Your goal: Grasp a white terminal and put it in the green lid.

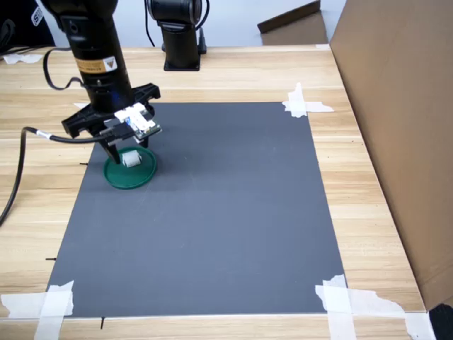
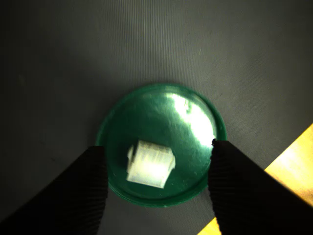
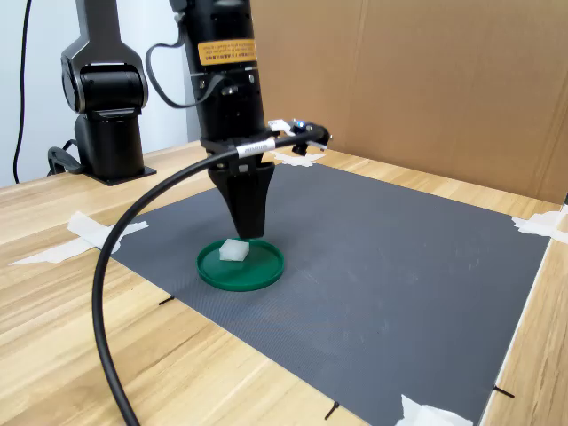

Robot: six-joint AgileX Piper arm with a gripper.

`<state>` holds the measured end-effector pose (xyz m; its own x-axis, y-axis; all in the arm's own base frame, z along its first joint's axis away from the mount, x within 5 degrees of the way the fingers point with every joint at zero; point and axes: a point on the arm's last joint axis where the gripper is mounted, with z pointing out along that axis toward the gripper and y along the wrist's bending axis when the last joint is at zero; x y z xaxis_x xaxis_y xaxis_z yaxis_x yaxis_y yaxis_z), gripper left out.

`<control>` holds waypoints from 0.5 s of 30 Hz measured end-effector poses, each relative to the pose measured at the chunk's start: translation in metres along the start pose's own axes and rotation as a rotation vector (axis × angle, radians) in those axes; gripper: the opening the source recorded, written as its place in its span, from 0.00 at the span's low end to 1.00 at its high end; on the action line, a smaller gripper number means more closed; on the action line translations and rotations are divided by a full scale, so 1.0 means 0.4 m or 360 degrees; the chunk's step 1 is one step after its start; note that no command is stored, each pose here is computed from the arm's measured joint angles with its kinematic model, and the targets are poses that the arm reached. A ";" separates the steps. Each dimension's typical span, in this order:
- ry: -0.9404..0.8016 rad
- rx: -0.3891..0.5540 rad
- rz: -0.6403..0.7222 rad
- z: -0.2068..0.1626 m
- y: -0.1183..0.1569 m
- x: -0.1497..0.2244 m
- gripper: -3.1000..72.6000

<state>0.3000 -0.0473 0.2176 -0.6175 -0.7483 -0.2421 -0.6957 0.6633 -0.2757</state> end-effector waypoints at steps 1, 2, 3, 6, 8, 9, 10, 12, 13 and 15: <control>-0.0031 0.0008 0.0032 -0.011 0.001 -0.004 0.72; -0.0070 0.0020 0.0072 -0.027 0.003 -0.008 0.68; -0.0090 0.0030 0.0091 -0.036 0.004 -0.010 0.67; -0.0211 0.0083 0.0207 -0.090 0.010 -0.021 0.52; -0.0294 0.0128 0.0279 -0.132 0.015 -0.026 0.36; -0.0339 0.0149 0.0325 -0.153 0.019 -0.028 0.30; -0.0378 0.0175 0.0375 -0.172 0.021 -0.030 0.16; -0.0424 0.0211 0.0451 -0.193 0.022 -0.031 0.08; -0.0439 0.0224 0.0469 -0.200 0.023 -0.031 0.06; -0.0550 0.0316 0.0617 -0.258 0.034 -0.026 0.02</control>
<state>0.2594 -0.0304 0.3123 -0.6350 -0.4285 -0.6428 -0.3381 0.9023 -0.2675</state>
